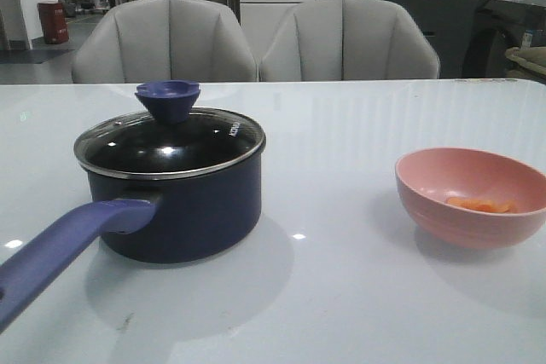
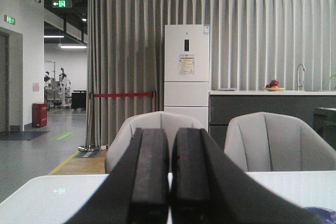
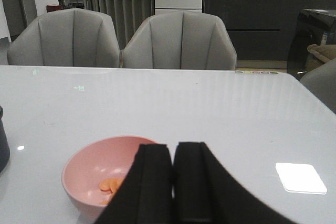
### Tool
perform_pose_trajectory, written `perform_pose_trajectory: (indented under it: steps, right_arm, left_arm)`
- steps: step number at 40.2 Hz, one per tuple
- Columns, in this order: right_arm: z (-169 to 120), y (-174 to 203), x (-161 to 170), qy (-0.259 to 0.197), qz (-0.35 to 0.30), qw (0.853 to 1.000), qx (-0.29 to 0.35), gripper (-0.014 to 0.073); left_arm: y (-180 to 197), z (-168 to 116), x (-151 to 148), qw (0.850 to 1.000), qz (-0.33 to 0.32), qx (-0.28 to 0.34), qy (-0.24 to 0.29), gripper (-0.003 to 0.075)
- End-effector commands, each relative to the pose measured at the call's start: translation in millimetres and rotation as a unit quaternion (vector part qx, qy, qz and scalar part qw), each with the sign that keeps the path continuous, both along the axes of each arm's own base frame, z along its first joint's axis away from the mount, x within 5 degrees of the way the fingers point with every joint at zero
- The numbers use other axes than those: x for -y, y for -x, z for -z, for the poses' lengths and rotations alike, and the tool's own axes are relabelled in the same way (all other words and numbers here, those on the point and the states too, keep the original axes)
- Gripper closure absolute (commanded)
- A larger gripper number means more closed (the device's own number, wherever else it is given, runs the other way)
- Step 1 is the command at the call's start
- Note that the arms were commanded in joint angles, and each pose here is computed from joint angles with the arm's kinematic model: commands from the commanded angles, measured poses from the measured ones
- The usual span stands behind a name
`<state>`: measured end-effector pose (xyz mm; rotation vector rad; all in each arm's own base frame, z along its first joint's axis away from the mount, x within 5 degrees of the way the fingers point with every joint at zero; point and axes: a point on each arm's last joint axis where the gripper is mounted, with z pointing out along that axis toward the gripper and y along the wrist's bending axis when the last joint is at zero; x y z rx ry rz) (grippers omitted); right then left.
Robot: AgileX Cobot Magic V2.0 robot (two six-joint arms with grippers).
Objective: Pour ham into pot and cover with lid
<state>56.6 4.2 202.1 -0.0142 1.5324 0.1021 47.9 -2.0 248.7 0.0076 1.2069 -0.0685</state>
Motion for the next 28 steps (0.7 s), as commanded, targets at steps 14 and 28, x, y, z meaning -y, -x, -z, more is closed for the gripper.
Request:
perform_pose_trajectory:
  steps: [14,28]
  right_arm:
    - [-5,2,0,-0.002,0.002,0.999,0.046,0.0444]
    - [-5,2,0,-0.002,0.002,0.999,0.046,0.0444]
  left_arm:
    - [-28,-85,2,0.987,0.003,-0.161,-0.004,0.0606]
    - [-57,-71,4,0.971,0.005,-0.241,-0.001,0.0603]
